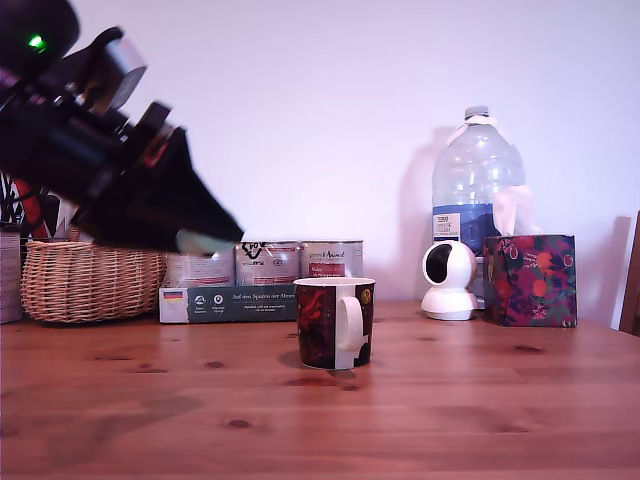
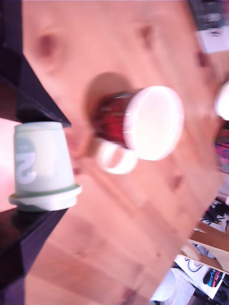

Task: Pick up the coffee capsules from the table one by one and drop them inside the nearest coffee cup

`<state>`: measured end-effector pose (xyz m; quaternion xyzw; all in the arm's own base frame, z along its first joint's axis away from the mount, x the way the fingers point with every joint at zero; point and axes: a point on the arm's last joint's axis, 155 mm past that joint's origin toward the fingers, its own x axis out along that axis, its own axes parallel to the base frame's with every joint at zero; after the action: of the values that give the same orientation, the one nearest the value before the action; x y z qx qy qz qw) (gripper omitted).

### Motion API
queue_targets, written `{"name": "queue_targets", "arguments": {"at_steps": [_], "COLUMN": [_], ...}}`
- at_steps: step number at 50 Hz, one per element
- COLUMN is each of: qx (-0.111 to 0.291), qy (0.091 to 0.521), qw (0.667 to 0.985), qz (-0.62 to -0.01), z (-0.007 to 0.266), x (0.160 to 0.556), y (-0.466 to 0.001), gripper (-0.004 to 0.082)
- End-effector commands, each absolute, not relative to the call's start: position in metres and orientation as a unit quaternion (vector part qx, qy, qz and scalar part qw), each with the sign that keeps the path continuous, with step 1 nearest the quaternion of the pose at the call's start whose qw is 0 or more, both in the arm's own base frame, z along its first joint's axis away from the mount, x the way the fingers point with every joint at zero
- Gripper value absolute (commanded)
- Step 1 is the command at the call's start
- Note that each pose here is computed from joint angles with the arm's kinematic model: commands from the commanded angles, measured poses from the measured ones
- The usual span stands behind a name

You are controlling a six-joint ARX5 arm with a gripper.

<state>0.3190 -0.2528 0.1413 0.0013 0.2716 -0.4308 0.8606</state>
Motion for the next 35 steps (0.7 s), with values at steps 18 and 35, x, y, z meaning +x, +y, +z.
{"name": "queue_targets", "arguments": {"at_steps": [18, 35], "qx": [0.007, 0.014], "qy": [0.258, 0.280], "qw": [0.866, 0.861], "qz": [-0.429, -0.424], "z": [0.197, 0.195], "x": [0.334, 0.355], "y": [-0.263, -0.276], "gripper": [0.0218, 0.0218]}}
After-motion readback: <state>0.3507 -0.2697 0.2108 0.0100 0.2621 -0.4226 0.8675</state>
